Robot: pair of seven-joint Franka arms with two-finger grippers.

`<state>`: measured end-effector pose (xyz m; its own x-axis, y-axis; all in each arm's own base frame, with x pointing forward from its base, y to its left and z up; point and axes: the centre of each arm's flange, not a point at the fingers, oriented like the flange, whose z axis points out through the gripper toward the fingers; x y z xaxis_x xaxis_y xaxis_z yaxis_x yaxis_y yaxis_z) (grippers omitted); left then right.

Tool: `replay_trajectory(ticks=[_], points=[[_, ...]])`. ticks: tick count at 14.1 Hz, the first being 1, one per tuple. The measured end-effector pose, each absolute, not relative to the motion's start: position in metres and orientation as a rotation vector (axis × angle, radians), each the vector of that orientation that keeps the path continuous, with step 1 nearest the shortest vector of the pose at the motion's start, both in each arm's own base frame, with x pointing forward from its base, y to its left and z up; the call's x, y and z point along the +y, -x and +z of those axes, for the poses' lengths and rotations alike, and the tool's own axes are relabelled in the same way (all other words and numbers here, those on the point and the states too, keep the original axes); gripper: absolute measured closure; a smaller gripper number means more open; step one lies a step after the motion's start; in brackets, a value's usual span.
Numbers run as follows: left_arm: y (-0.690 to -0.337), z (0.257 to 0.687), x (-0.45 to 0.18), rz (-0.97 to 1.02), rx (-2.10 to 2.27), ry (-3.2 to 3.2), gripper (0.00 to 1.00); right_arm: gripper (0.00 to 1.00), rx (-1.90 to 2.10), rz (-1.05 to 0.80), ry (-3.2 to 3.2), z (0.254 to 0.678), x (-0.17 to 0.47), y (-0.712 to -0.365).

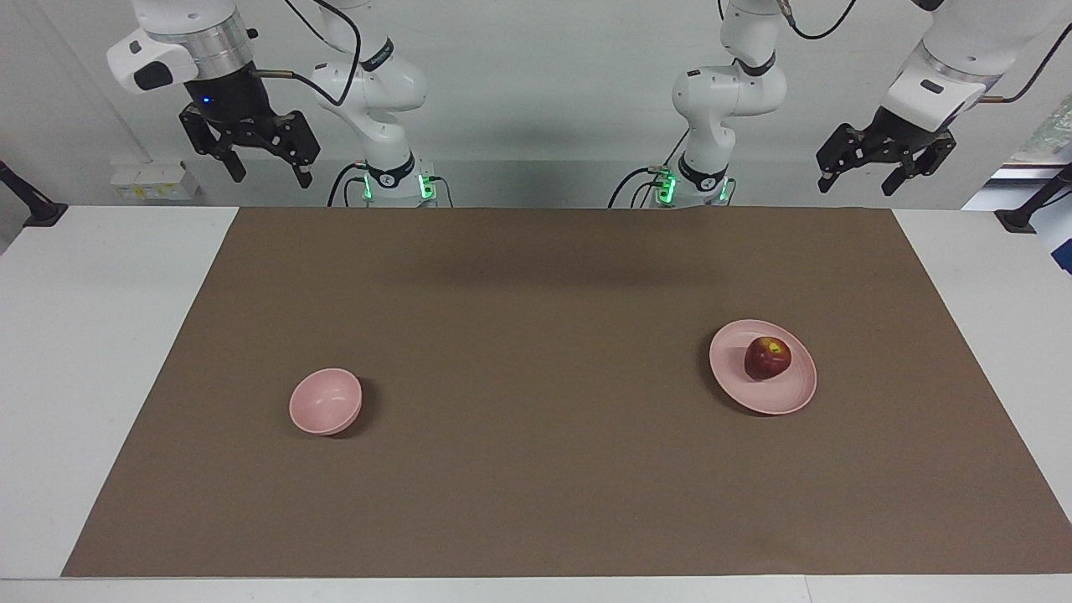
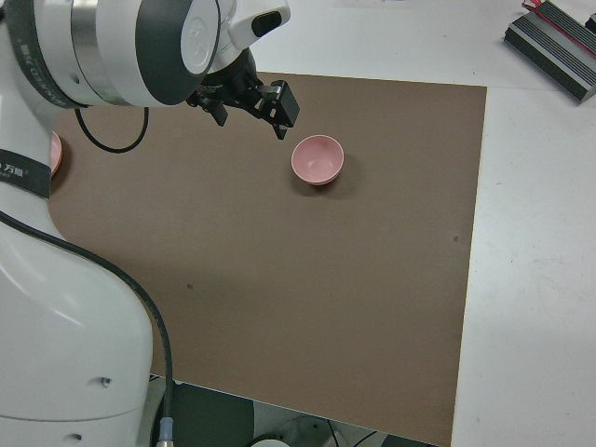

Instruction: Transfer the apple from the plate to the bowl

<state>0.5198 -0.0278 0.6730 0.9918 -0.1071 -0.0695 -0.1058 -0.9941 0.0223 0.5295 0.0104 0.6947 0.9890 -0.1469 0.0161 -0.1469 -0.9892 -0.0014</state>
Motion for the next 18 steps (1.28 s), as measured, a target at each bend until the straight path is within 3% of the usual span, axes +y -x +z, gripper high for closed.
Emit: replay_trajectory(ticks=[10,18], points=[[-0.535,0.644,-0.054,-0.063,-0.236,-3.111,0.00,0.00,0.231,-0.025,3.133,0.695,0.010,-0.530],[-0.584,0.549,-0.076,-0.011,-0.276,-3.101,0.00,0.00,0.231,-0.025,3.133,0.695,0.010,-0.530]])
